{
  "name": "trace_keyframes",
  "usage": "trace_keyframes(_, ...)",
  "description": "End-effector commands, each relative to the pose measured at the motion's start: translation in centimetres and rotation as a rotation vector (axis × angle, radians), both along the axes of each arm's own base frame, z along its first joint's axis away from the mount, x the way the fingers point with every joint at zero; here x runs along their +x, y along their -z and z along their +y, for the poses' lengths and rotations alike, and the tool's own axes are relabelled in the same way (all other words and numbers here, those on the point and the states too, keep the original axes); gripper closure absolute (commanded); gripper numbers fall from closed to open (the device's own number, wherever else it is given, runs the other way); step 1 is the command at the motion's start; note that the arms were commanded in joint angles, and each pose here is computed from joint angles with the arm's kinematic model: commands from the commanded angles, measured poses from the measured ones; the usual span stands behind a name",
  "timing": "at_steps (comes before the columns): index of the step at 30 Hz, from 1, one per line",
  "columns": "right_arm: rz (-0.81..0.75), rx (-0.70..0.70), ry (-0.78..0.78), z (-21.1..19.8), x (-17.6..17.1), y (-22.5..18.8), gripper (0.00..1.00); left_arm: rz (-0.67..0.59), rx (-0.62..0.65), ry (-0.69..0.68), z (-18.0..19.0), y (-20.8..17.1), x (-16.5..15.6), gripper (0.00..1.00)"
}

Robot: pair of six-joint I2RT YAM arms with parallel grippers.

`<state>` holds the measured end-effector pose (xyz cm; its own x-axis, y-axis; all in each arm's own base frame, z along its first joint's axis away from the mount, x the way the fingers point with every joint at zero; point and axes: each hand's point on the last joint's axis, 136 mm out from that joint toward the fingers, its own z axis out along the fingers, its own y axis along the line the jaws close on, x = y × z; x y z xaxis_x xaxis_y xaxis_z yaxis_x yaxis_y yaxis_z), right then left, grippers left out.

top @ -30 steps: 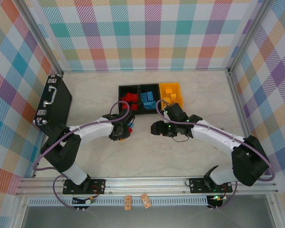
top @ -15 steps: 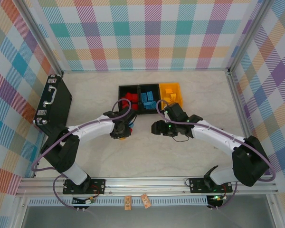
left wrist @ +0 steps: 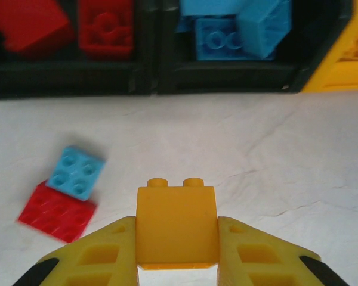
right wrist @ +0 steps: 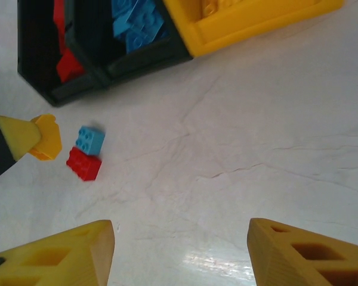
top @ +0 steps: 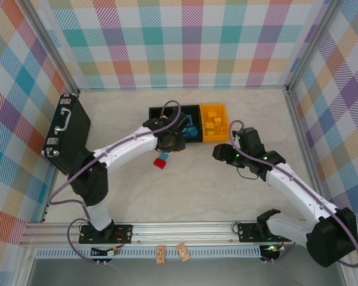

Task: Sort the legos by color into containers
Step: Place the lego in the container.

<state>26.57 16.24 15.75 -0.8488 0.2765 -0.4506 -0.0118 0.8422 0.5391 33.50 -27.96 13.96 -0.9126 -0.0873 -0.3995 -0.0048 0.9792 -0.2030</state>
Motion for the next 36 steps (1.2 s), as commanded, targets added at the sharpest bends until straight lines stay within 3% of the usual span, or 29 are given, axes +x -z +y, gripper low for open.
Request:
trace_keyframes(1,0.019,-0.033,0.051,-2.0,-0.4,0.7,0.38,0.005,-0.011,0.06,-2.7,-0.4,0.9,0.77)
trace_keyframes(16,0.036,-0.008,0.113,-4.0,-0.1,1.5,0.38,-0.076,-0.118,0.16,-12.9,-1.5,9.0,0.78)
trace_keyframes(29,0.043,0.005,0.122,-4.4,-0.1,1.6,0.38,-0.104,-0.146,0.201,-15.6,1.2,11.5,0.74)
trace_keyframes(36,0.057,0.016,0.126,-4.4,-0.3,2.1,0.38,-0.108,-0.156,0.211,-15.8,0.6,11.3,0.54)
